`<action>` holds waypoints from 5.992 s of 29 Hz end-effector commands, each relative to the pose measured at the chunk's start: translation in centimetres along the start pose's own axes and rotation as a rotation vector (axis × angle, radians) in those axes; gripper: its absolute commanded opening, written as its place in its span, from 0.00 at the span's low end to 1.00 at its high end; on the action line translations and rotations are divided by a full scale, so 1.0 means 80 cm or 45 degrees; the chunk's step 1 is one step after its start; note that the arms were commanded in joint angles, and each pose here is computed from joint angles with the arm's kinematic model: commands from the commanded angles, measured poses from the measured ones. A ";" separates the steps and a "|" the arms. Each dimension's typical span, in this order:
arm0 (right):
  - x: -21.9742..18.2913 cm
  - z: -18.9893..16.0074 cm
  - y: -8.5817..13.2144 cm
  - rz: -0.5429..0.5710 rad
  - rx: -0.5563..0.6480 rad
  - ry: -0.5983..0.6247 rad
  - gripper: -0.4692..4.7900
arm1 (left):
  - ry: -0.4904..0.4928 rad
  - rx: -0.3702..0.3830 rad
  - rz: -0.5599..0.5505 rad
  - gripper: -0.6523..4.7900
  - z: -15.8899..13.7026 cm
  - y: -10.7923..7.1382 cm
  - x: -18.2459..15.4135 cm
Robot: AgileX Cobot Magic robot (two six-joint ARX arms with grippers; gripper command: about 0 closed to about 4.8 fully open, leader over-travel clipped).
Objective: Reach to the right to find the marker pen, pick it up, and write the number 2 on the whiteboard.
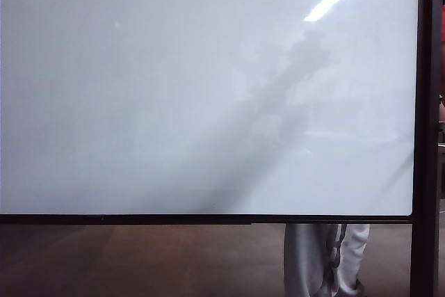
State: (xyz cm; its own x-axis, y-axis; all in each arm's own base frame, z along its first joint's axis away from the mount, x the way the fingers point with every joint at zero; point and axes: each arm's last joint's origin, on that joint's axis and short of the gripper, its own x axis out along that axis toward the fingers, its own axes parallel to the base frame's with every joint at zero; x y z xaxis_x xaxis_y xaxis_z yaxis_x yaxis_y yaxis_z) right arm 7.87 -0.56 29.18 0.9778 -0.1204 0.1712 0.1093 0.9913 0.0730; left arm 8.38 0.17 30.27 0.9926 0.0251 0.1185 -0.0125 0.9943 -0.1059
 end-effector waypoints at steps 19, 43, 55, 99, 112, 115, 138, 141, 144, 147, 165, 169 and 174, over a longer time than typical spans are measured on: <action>0.091 0.034 0.010 0.013 0.007 -0.063 0.08 | 0.185 -0.011 -0.607 0.11 0.075 -0.068 0.096; 0.179 -0.032 -0.010 -0.011 -0.101 0.100 0.08 | 0.139 0.093 -0.756 0.11 0.084 -0.123 0.089; 0.232 -0.106 -0.063 0.174 -0.018 0.169 0.08 | -0.038 0.067 -0.757 0.11 0.101 -0.124 0.089; 0.360 -0.246 -0.111 0.266 -0.001 0.241 0.76 | 0.061 0.089 -0.758 0.11 0.090 -0.125 0.091; 0.368 -0.238 -0.112 0.273 -0.013 0.210 0.76 | 0.079 0.093 -0.758 0.11 0.088 -0.126 0.093; 0.370 -0.238 -0.112 0.273 -0.012 0.215 0.76 | 0.079 0.094 -0.757 0.11 0.088 -0.126 0.093; 0.370 -0.245 -0.112 0.329 -0.009 0.212 0.58 | 0.085 0.095 -0.757 0.11 0.086 -0.127 0.094; 0.370 -0.245 -0.112 0.329 -0.009 0.212 0.55 | 0.085 0.095 -0.757 0.11 0.086 -0.127 0.094; 0.370 -0.245 -0.111 0.330 -0.008 0.212 0.51 | 0.085 0.095 -0.757 0.11 0.086 -0.127 0.094; 0.370 -0.245 -0.111 0.330 -0.008 0.212 0.49 | 0.085 0.095 -0.757 0.11 0.086 -0.127 0.094; 0.370 -0.245 -0.108 0.327 -0.009 0.211 0.36 | 0.085 0.095 -0.757 0.11 0.086 -0.127 0.094; 0.371 -0.244 -0.109 0.324 -0.011 0.208 0.36 | 0.085 0.095 -0.757 0.11 0.086 -0.127 0.094; 0.372 -0.244 -0.110 0.275 -0.014 0.205 0.36 | 0.085 0.095 -0.757 0.11 0.086 -0.127 0.094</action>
State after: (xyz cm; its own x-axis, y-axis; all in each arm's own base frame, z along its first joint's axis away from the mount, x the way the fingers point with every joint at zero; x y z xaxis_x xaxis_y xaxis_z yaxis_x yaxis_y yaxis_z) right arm 39.36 -11.77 13.90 0.9939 0.1100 -0.0043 -0.1096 0.9925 0.0540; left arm 15.18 -9.05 38.83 0.8380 -0.5426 0.0577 0.5419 0.8400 0.0286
